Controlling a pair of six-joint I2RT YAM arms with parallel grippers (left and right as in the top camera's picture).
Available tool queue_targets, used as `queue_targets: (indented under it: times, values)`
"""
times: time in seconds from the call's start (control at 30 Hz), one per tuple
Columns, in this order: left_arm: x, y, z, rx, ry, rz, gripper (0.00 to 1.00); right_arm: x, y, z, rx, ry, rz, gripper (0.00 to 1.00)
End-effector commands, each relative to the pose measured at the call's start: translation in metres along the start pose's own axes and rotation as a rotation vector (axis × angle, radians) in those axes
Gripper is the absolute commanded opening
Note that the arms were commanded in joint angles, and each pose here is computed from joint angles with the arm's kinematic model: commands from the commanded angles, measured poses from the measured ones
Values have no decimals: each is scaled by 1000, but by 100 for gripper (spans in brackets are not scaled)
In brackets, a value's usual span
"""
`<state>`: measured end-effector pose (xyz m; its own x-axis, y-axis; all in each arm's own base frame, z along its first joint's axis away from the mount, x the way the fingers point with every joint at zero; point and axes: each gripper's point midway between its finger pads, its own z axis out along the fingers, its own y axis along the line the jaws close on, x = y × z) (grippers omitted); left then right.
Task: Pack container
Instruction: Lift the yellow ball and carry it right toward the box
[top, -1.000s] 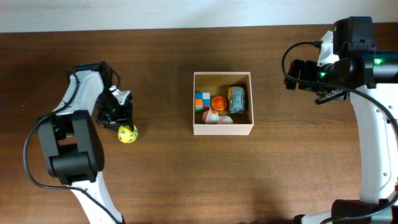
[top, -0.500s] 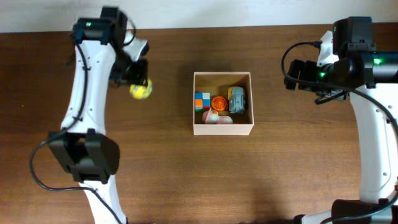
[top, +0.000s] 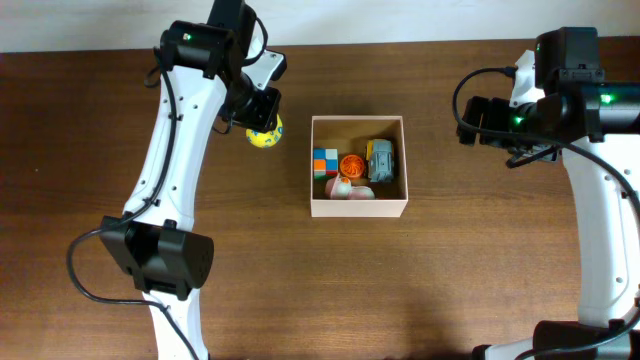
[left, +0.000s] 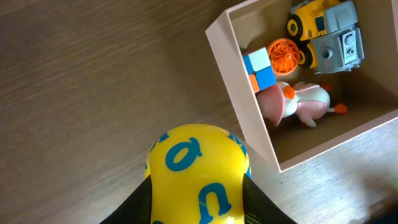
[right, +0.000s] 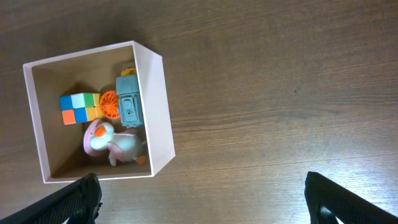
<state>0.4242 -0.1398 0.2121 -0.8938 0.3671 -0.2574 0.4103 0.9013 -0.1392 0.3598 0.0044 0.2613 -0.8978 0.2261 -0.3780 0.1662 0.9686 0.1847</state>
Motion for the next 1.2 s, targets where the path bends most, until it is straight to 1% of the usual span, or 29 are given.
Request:
queue_targets:
  times: [0.0, 0.1, 0.13, 0.2, 0.47, 0.67, 0.87, 1.17]
  values:
    - [-2, -1, -7, 4, -19, 10, 14, -1, 0, 0, 1, -1, 1, 99]
    - [-3, -1, -7, 3, -24, 15, 13, 0, 0, 0, 1, -1, 1, 99]
    - [-3, -1, -7, 2, -24, 15, 10, 0, 0, 0, 1, -1, 1, 99]
    - [-3, -1, -7, 2, -24, 15, 8, 0, 0, 0, 2, 1, 1, 99]
    - [-9, -10, -6, 5, -43, 46, 7, 0, -1, 0, 2, 2, 1, 99]
    - [-21, -31, -3, 13, -85, 113, 4, 1, -1, 0, 3, 7, 2, 99]
    - [-35, -56, 0, 6, -135, 207, 3, 5, -1, 0, 6, 20, 3, 99]
    - [-55, -84, -1, 15, -220, 292, 3, 7, -2, 0, 7, 31, 5, 99]
